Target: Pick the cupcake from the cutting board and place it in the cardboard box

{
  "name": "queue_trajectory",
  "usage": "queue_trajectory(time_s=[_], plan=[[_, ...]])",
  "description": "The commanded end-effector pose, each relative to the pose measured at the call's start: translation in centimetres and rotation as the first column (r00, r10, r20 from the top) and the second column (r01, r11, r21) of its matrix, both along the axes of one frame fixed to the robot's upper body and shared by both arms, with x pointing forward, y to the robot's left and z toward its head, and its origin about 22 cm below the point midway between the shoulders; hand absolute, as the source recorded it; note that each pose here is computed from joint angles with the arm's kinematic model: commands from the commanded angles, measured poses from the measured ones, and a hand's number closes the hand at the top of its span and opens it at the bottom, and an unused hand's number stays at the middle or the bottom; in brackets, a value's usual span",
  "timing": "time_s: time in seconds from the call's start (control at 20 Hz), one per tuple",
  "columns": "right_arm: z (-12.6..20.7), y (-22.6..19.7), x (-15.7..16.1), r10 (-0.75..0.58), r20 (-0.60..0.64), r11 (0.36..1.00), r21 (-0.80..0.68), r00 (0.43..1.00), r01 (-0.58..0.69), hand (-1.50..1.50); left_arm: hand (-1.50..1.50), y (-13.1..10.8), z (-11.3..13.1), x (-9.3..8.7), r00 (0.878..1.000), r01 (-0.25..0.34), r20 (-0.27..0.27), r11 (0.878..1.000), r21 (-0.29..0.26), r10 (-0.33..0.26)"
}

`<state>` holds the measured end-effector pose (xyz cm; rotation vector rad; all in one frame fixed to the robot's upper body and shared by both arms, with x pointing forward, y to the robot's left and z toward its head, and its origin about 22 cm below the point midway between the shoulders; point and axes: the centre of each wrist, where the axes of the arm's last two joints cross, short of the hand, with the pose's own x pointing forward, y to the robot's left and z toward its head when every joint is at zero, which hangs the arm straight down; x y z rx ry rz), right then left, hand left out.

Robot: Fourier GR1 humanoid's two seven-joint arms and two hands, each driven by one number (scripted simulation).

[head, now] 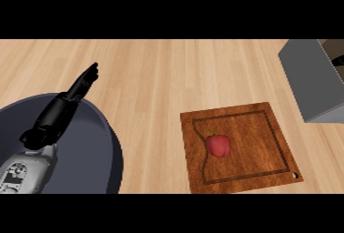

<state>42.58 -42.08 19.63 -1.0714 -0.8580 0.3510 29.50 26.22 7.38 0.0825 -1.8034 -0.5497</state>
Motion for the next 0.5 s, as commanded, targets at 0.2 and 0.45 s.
queue_trajectory(time_s=[0.2, 0.45], plan=[[3.1, -1.2, -0.7, -0.271, 0.625, 0.942, 0.329, 0.732, 0.068, -1.5, 0.0, 0.7, -0.8, -0.2, 0.999, -0.036, -0.041, 0.999, -0.003, 0.036], [0.5, -3.9, -2.6, -0.45, 0.669, 0.871, 0.476, 0.591, 0.123, -1.5, 0.0, 1.4, -0.8, -0.9, 0.999, -0.011, -0.041, 1.0, 0.008, 0.012]])
